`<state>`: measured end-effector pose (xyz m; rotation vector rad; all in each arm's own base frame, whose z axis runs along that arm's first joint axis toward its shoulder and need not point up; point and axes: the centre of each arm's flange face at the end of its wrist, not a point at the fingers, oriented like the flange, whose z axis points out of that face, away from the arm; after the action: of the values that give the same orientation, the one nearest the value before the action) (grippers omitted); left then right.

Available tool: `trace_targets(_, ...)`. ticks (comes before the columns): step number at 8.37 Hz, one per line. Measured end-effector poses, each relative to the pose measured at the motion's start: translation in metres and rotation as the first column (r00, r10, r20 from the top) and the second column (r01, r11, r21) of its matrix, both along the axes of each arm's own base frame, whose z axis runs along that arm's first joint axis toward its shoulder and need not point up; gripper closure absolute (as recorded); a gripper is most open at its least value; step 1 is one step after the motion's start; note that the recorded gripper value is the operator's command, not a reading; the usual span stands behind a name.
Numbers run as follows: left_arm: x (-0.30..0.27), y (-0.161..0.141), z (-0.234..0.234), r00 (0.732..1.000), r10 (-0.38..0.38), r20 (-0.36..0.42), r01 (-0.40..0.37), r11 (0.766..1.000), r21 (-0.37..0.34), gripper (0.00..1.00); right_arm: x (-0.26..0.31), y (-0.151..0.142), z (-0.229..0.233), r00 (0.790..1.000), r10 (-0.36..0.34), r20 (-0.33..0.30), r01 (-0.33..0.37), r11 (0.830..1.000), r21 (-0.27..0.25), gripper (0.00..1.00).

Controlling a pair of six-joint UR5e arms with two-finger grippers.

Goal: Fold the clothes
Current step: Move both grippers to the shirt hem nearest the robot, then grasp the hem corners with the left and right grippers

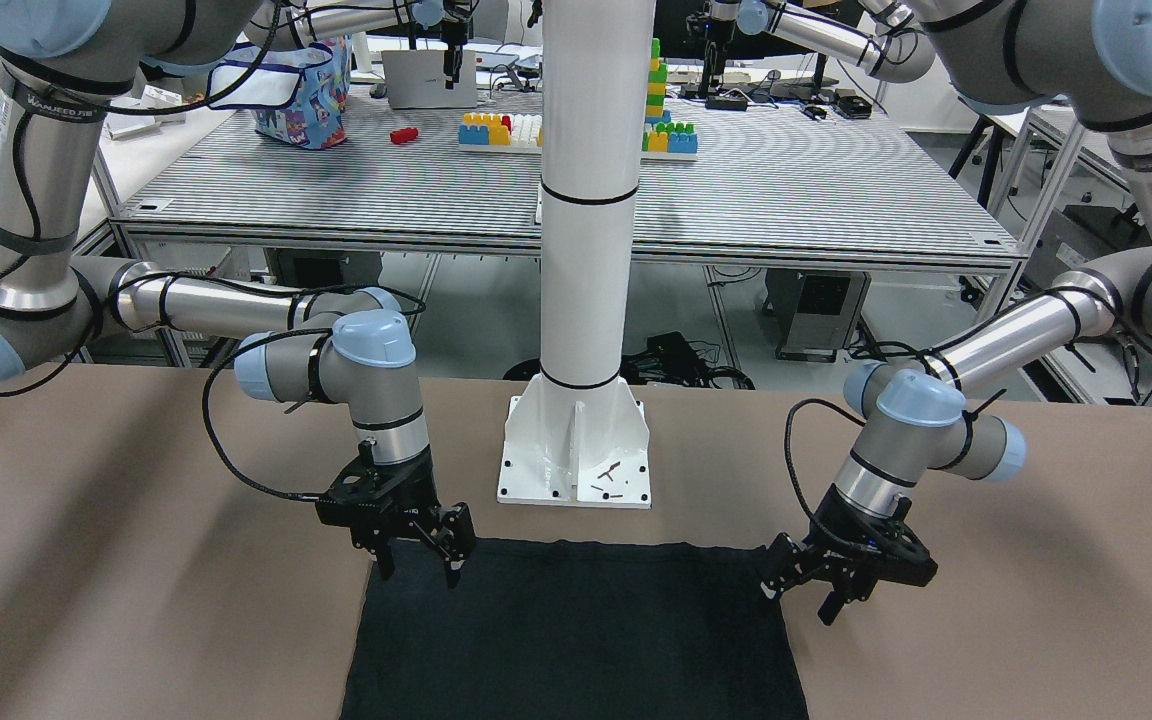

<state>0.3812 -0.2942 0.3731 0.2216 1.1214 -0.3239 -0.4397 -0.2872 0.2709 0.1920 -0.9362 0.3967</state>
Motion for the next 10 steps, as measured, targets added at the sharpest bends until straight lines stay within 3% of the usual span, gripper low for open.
trace_targets(2,0.015,0.059,0.024,0.998,0.037,0.054,-0.037,0.999,-0.005,0.01,0.005,0.037,0.022,0.999,-0.022,-0.031,0.022,1.0,-0.009,0.06)
trace_targets(3,0.022,0.081,0.033,0.996,0.054,0.077,-0.055,0.999,0.002,0.14,0.007,0.047,0.03,0.998,-0.037,-0.046,0.037,0.999,-0.004,0.06)
trace_targets(4,0.029,0.097,0.039,0.993,0.068,0.094,-0.07,0.998,0.01,0.42,0.008,0.053,0.036,0.997,-0.049,-0.059,0.049,0.999,-0.001,0.06)
trace_targets(6,0.038,0.111,0.046,0.989,0.086,0.123,-0.089,0.996,0.019,0.5,0.01,0.057,0.045,0.995,-0.058,-0.08,0.058,0.998,0.002,0.06)
trace_targets(10,0.054,0.116,0.04,0.985,0.097,0.141,-0.101,0.995,0.021,0.55,0.01,0.057,0.049,0.993,-0.068,-0.096,0.07,0.997,0.016,0.06)
